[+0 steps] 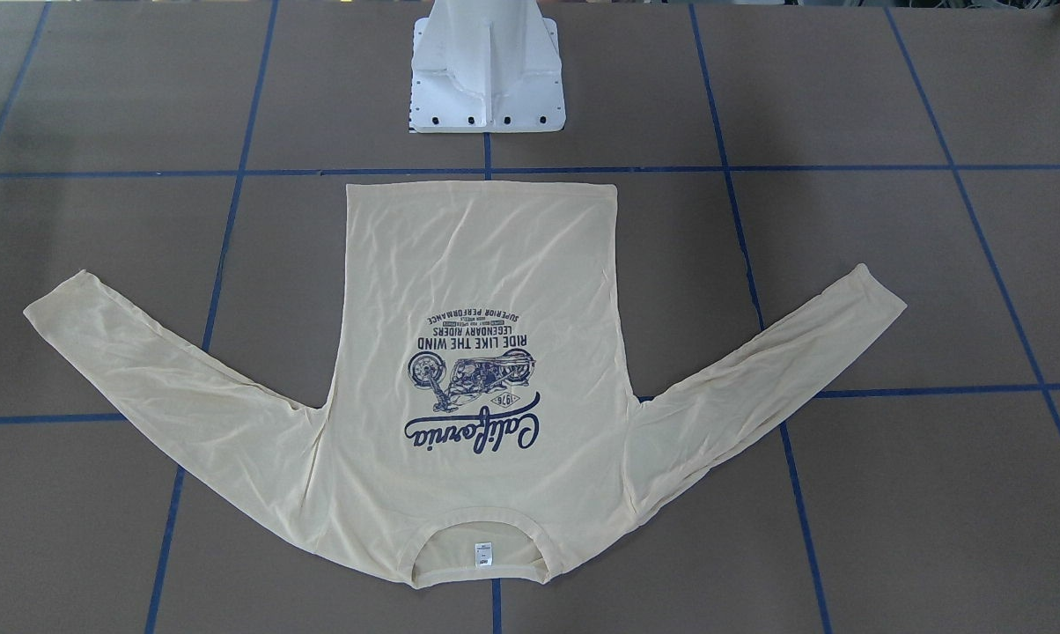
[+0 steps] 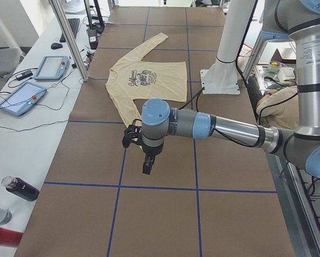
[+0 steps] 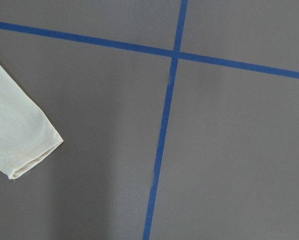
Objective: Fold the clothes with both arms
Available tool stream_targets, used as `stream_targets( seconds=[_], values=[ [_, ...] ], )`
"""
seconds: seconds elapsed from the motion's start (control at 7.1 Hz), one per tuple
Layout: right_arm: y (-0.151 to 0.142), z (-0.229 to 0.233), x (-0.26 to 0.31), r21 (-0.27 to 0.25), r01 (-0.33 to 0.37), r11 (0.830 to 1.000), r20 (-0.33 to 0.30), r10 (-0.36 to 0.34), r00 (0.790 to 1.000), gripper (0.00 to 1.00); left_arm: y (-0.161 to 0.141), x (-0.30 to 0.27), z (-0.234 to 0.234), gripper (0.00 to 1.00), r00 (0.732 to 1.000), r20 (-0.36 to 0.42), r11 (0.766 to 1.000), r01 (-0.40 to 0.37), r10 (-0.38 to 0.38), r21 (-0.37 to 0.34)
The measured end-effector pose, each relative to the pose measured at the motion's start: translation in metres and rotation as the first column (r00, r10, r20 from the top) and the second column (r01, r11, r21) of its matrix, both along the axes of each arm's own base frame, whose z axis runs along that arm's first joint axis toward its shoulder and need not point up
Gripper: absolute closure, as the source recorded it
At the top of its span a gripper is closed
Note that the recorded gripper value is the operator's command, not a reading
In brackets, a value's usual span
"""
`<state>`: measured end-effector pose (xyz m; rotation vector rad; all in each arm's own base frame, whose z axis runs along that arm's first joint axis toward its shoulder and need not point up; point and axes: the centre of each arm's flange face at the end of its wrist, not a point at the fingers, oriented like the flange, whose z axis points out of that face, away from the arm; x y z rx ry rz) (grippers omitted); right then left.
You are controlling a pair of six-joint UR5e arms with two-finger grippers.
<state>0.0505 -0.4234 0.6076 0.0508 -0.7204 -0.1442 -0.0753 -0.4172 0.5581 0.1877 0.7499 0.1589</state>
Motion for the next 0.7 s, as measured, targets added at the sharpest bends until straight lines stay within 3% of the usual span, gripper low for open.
stream_targets(
  seconds=[0.7],
  values=[
    [-0.011, -0.051, -0.004, 0.111, 0.005, 0.994, 0.032, -0.009, 0.999, 0.0, -0.009, 0.003, -0.034, 0.0, 1.0, 0.004, 0.993, -0.002, 0.001, 0.119]
  ],
)
